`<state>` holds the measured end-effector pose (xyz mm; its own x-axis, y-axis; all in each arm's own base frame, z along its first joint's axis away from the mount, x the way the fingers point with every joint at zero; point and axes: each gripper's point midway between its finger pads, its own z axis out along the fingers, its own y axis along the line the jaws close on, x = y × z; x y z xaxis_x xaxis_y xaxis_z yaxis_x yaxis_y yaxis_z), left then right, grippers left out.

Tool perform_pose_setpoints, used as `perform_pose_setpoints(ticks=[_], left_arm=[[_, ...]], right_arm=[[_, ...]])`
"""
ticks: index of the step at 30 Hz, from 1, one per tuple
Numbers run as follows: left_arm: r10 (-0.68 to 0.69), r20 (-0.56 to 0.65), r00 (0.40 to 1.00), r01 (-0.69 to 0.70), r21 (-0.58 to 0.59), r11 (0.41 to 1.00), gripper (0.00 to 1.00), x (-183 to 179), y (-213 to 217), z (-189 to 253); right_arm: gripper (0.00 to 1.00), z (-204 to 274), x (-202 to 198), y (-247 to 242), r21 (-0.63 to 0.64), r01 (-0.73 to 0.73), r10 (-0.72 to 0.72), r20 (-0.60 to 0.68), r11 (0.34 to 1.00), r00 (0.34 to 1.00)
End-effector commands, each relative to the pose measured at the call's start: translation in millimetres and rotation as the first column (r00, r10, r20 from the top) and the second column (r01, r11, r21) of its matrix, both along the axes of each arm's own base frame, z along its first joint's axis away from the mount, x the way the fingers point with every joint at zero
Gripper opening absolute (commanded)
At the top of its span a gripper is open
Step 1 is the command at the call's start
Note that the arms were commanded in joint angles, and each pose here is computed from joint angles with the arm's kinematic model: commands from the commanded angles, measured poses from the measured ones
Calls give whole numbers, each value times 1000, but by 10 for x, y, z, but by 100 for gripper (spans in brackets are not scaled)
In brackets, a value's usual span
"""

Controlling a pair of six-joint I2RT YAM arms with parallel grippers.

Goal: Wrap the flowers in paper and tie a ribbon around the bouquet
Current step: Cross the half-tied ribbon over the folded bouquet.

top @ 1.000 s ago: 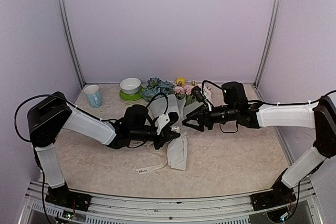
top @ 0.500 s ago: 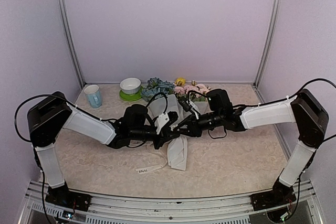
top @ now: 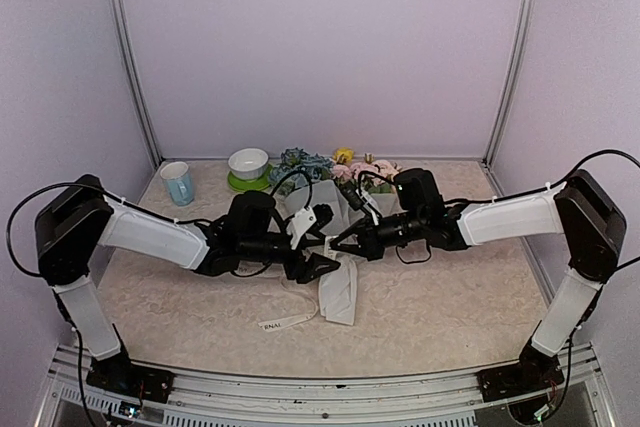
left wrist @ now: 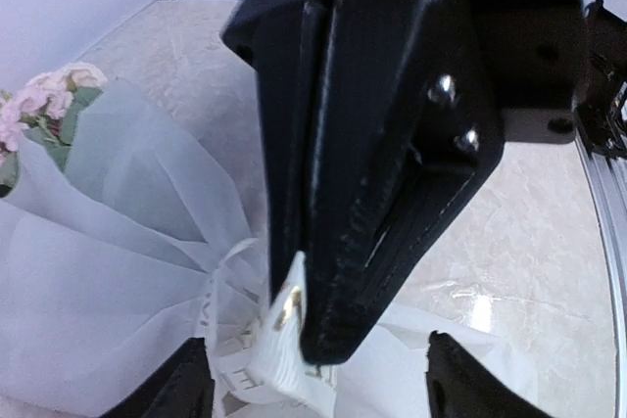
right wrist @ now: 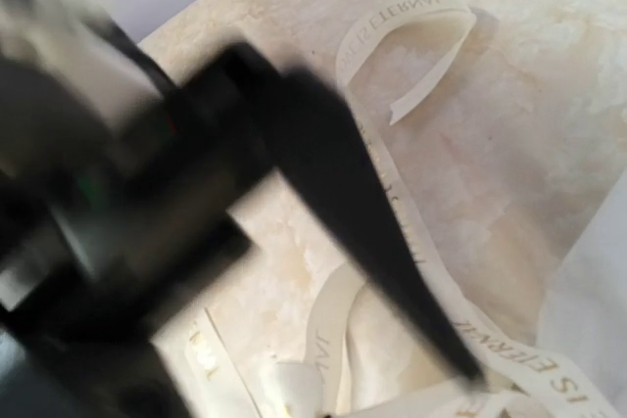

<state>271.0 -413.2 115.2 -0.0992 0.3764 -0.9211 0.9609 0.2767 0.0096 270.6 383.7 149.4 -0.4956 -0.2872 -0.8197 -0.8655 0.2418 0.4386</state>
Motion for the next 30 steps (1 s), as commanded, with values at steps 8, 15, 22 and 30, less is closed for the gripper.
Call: perform_pose_setpoints(ticks=[8, 15, 22, 30], left_arm=[[811, -121, 573, -786, 199, 585, 81, 1233, 1888, 171], [961, -130, 246, -893, 355, 277, 84, 1328, 2765, -452], [971, -182, 153, -915, 347, 208, 73, 1107, 2969, -754], [947, -242, 213, -863, 408, 298, 0, 1028, 2810, -1082]], right_arm=[[0, 155, 113, -50, 23, 34, -35, 28, 999, 999], [0, 147, 112, -52, 28, 43, -43, 15, 999, 999], [0, 144, 101, -36, 31, 34, -34, 5, 999, 999], [0, 176, 135, -52, 25, 52, -53, 18, 998, 998]])
